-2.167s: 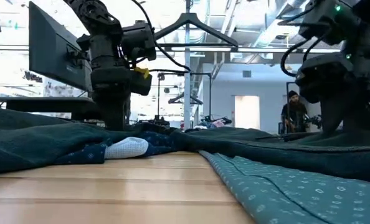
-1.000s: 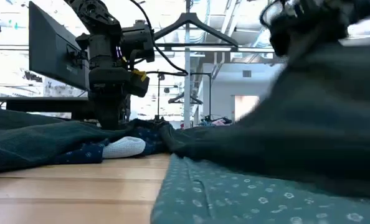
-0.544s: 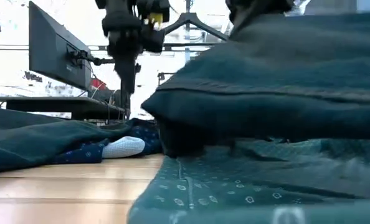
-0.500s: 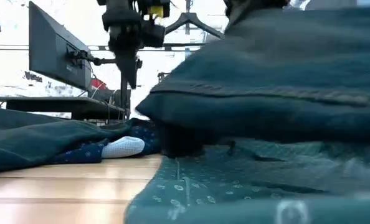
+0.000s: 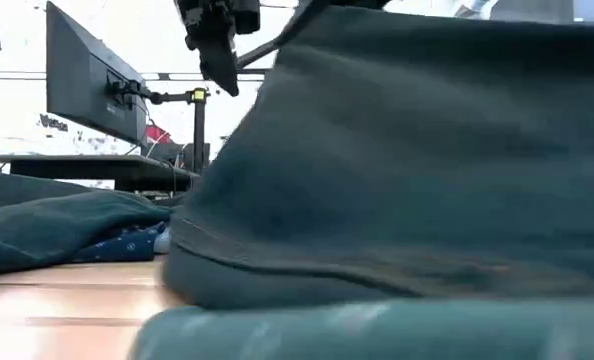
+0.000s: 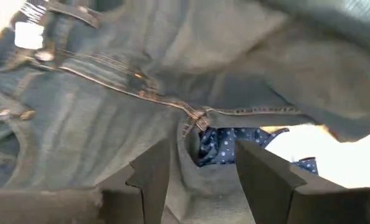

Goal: Hang clothes
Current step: Hang the black pants on the rack

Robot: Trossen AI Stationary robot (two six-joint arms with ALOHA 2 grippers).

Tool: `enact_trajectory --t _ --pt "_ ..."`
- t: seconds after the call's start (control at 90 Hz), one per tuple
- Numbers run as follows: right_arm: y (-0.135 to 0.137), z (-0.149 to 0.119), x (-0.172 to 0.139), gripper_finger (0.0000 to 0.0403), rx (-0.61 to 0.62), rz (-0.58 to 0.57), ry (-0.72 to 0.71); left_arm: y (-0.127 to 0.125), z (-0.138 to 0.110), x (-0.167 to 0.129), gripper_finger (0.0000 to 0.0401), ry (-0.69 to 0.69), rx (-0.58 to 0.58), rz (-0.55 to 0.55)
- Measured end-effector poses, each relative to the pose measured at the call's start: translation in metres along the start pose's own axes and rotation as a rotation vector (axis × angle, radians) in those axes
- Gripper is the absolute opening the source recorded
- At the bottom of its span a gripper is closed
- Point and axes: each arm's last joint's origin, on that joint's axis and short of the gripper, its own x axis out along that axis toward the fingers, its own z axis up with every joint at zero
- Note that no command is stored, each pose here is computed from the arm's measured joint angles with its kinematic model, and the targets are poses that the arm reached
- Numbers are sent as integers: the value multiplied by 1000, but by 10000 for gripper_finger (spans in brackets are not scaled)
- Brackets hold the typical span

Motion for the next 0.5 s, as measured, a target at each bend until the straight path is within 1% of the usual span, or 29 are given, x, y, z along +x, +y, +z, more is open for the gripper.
enact_trajectory --t 0.111,0.178,0.267,0.378,0.5 --pt "16 24 -4 0 -18 33 -30 1 6 -51 161 -117 -30 24" --pt "24 37 -7 0 -33 30 -28 1 8 -80 161 -177 -40 38" --pt "33 50 -10 0 -54 18 -23 0 4 -109 161 -213 -67 47" --pt "35 58 -12 0 -73 -10 -16 -1 -6 -127 161 -230 -77 59" --pt "30 56 -10 0 -73 -41 3 1 -13 -130 161 -194 -94 66"
